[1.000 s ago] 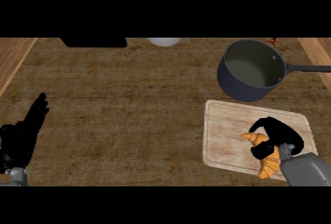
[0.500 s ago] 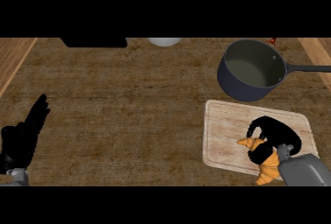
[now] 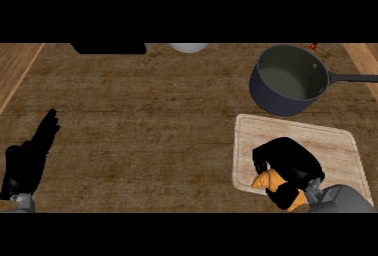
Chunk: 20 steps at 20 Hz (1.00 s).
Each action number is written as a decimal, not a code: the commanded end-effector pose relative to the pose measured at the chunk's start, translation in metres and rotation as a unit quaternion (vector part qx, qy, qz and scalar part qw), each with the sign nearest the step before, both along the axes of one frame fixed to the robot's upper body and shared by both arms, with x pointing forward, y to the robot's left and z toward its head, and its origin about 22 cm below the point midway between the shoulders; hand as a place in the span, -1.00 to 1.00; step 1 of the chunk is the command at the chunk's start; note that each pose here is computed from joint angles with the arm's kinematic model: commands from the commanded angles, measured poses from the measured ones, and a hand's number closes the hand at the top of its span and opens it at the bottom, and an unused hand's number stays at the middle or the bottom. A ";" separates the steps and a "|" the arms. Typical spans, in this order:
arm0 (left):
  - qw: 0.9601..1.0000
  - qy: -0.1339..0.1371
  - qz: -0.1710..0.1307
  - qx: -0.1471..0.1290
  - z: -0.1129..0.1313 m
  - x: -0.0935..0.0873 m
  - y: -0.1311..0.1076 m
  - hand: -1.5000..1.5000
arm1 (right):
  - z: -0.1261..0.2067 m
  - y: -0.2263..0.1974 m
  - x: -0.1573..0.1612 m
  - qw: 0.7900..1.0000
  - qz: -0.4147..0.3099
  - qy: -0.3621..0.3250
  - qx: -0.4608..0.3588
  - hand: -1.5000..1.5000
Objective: Pick the croissant from the cutting board and place it in the pot
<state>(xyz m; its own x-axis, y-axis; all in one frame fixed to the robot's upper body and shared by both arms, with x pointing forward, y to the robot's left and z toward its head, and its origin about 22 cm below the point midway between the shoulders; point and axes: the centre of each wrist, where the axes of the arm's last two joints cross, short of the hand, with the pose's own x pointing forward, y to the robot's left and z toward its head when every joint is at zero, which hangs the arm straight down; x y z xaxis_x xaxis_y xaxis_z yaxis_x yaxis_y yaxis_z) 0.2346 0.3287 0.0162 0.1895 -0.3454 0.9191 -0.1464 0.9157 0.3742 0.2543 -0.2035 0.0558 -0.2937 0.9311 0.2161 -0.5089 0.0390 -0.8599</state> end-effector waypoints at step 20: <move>1.000 -0.002 0.009 0.005 -0.002 0.000 0.008 0.00 | 0.141 -0.056 0.007 0.907 -0.110 -0.344 0.216 1.00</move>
<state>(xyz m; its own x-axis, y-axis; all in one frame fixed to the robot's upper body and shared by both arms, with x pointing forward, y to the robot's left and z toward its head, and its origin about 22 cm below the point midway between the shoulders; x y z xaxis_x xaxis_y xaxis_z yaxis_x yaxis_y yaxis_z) 0.2272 0.3329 0.0218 0.1955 -0.3500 0.9161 -0.1596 0.9103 0.3818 0.2452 -0.2506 0.1806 -0.3177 0.8838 0.3435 0.1852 0.4131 -0.8916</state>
